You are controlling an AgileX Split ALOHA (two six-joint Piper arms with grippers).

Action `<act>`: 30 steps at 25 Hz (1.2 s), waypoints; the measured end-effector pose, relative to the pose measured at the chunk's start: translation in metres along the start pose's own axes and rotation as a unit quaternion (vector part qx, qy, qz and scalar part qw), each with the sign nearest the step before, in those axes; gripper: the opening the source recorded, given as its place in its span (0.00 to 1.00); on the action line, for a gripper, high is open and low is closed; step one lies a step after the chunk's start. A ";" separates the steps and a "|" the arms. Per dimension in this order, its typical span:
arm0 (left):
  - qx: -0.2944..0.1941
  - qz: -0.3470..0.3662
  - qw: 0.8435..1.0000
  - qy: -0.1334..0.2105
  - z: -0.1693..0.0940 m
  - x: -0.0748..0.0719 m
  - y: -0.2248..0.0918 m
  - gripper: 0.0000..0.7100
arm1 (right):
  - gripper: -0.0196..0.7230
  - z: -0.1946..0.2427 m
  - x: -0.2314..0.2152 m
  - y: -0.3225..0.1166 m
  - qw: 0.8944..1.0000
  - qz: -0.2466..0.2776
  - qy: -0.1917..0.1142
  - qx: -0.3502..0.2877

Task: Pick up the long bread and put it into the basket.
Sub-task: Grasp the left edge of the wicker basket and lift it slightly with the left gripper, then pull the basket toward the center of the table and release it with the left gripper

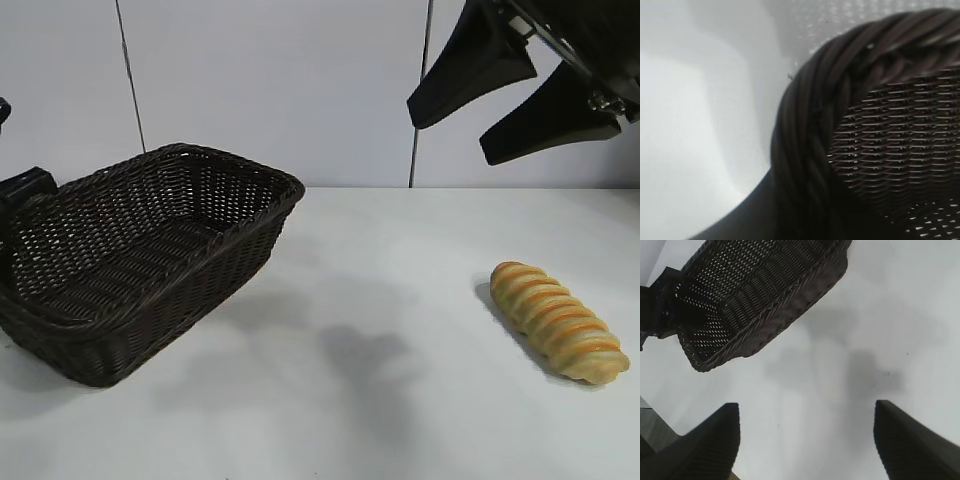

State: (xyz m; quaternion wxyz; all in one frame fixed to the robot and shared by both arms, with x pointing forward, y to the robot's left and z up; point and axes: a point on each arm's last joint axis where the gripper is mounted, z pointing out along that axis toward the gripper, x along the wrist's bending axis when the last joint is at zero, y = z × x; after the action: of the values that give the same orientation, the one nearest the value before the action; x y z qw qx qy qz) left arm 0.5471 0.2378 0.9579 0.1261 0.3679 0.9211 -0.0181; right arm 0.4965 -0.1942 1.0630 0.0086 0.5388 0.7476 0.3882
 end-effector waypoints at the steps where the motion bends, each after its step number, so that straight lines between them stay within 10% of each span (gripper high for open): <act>1: 0.002 0.010 1.000 -0.003 -0.004 -0.003 0.001 0.14 | 0.75 0.000 0.000 0.000 1.000 0.000 0.000 0.000; 20: 0.054 0.200 0.977 -0.057 -0.022 -0.016 0.009 0.14 | 0.75 0.000 0.000 0.000 1.000 0.000 0.000 0.000; 30: 0.117 0.349 0.928 -0.066 -0.009 -0.040 0.027 0.14 | 0.75 0.000 0.000 0.000 1.000 0.000 0.000 0.000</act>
State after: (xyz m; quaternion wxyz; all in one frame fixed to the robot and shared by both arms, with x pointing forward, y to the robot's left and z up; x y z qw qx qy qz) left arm 0.5913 0.2321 0.9780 0.1412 0.6760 0.7157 -0.1045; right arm 0.4965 -0.1942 1.0630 0.0086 0.5388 0.7476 0.3882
